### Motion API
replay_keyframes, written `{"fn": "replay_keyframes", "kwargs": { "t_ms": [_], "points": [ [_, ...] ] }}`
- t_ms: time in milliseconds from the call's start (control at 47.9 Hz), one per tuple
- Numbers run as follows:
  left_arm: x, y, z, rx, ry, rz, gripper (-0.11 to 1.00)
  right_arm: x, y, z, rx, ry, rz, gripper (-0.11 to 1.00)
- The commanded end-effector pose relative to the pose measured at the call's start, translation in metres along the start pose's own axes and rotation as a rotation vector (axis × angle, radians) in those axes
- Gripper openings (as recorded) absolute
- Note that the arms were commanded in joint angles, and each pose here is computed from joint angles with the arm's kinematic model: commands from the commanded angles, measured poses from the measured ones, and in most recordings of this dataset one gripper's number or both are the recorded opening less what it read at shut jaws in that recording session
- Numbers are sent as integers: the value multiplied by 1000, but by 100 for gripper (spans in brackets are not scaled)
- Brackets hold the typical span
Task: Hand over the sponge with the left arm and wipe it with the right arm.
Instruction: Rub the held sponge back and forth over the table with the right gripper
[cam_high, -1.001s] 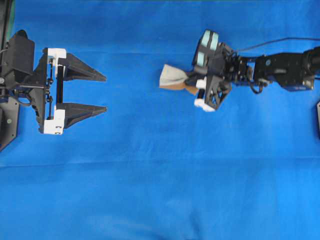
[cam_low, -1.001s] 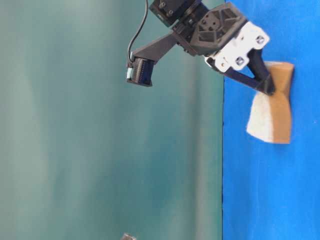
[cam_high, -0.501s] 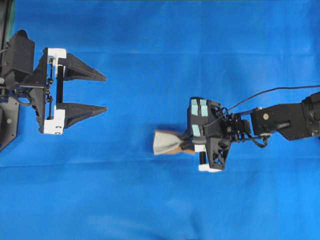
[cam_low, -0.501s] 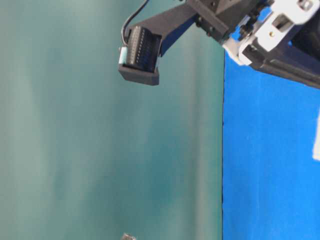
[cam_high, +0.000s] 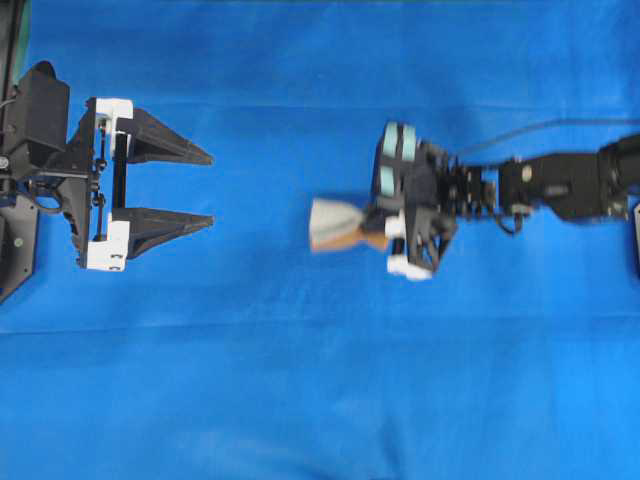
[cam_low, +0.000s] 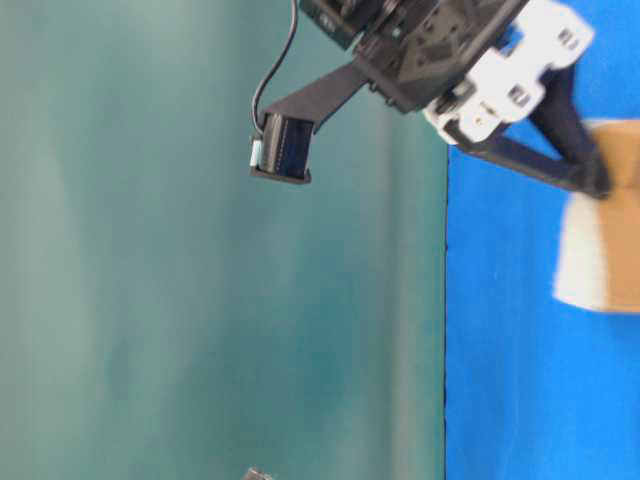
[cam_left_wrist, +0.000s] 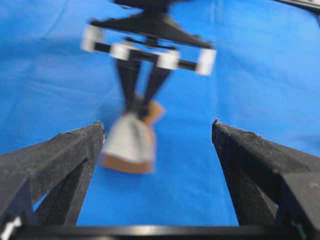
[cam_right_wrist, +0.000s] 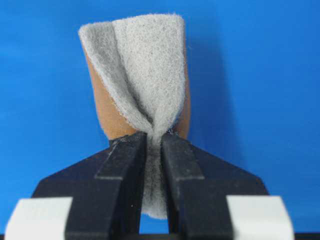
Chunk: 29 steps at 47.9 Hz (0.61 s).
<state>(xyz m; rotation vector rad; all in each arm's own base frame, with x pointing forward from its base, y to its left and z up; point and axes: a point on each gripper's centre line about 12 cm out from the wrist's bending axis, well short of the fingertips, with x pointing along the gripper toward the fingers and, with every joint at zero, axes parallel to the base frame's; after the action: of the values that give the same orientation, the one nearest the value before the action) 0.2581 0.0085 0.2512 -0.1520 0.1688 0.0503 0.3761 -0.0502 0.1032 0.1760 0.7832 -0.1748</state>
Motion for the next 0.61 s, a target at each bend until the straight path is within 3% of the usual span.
{"fn": "replay_keyframes", "kwargs": {
  "t_ms": [0, 104, 584],
  "points": [
    [0, -2, 5, 4, -14, -7, 85, -3, -22, 12, 30, -34, -38, 16],
    [0, -2, 4, 4, -13, -8, 85, -3, -27, 13, 30, -32, -49, 16],
    [0, -2, 5, 10, -14, -9, 85, -3, -13, 10, 13, -25, -23, 16]
  ]
}}
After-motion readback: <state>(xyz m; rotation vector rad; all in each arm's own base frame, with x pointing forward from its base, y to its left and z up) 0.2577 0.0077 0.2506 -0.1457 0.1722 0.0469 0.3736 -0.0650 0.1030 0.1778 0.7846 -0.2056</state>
